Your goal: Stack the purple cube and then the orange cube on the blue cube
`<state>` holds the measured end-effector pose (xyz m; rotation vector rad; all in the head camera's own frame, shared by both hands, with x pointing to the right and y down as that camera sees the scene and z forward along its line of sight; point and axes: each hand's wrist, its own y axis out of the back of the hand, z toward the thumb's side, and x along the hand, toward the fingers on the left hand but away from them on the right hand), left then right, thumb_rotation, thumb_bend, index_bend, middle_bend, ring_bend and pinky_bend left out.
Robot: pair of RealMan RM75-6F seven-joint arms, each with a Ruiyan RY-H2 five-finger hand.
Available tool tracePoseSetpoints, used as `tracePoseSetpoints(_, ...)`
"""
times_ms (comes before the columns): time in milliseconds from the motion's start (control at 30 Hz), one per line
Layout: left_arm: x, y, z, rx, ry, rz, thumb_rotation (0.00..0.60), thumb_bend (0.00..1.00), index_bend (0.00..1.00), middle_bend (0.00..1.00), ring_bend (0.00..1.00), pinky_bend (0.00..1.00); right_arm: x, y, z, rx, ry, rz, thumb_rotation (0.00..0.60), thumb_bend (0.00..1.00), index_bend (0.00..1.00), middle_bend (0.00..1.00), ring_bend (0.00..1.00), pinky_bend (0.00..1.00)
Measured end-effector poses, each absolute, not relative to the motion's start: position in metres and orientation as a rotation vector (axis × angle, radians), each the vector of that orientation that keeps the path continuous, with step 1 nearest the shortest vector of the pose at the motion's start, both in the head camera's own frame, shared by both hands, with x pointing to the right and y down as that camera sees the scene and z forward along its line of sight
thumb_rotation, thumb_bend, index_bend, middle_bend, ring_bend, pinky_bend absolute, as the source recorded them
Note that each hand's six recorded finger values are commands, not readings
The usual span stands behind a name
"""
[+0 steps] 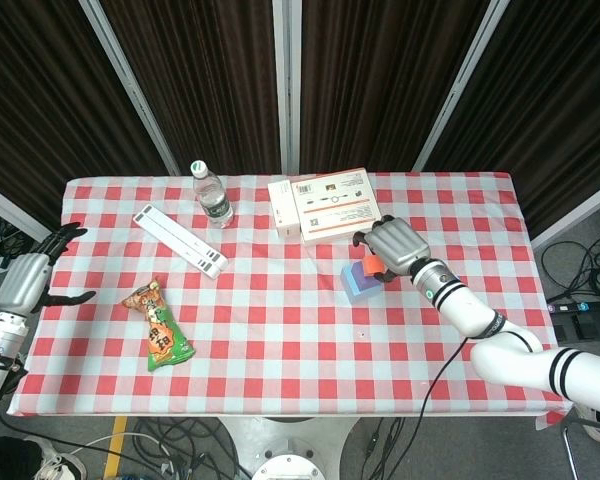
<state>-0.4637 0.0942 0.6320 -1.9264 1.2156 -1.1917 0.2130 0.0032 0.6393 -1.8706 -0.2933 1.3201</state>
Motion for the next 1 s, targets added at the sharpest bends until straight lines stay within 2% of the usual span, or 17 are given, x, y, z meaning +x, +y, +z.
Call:
tracePoseSetpoints(700,-0.468,0.093,0.634,-1.913,1.218,-1.208,0.600,0.00,0.21,0.19,0.16,0.29,0.213,0.003,0.651,-1.876,-0.281,1.340,0.600,0.14,0.31,0.50,0.27,0.21)
tracePoseSetpoints(1000,-0.466,0.090,0.635,-1.916,1.219,-1.202,0.600,0.00,0.21,0.19,0.16,0.29,0.210,0.002,0.653,-1.898,-0.271,1.334,0.600,0.05,0.23,0.38,0.20,0.19)
